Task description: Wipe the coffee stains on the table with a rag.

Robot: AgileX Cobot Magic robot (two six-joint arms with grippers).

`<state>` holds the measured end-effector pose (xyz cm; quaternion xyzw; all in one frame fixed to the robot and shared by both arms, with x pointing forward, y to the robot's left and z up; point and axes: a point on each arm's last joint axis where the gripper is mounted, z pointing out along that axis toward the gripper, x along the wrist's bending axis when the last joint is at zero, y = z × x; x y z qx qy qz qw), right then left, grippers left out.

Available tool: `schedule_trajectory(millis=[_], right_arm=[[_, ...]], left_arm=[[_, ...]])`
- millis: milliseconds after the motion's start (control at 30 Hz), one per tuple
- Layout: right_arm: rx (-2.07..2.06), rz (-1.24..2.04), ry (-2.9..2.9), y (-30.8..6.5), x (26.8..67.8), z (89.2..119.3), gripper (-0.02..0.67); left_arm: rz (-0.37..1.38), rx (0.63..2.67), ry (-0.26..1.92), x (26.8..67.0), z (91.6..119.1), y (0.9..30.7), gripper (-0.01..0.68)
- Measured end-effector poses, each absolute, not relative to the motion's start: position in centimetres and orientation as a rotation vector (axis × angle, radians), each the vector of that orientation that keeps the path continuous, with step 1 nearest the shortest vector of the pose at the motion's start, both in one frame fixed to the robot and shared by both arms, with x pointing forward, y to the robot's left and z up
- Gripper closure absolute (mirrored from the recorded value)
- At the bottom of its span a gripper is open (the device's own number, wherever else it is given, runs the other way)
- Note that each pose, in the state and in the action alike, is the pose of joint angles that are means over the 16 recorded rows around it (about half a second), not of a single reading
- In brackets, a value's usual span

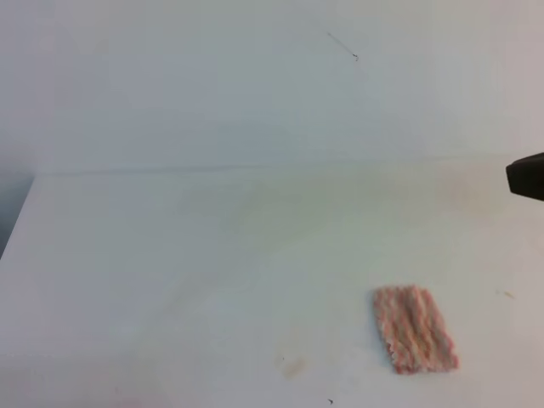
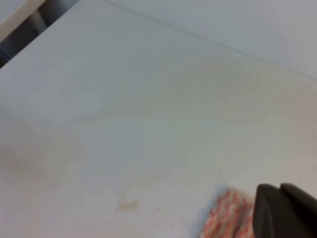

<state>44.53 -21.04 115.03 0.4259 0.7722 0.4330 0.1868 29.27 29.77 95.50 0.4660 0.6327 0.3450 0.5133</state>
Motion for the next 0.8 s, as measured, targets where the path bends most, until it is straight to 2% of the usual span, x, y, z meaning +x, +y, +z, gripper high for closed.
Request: schedule_trajectory(millis=[500,800], right_arm=[[1.161,1.226,2.143,-21.2,44.2,115.5,0.652],[0.945,1.195,1.839,-24.2,39.5,118.2,0.652]], left_arm=[[0.831,1.118,1.521,29.3,95.3,29.8,0.673],[0.832,1.118,1.522,29.2,95.2,29.8,0.673]])
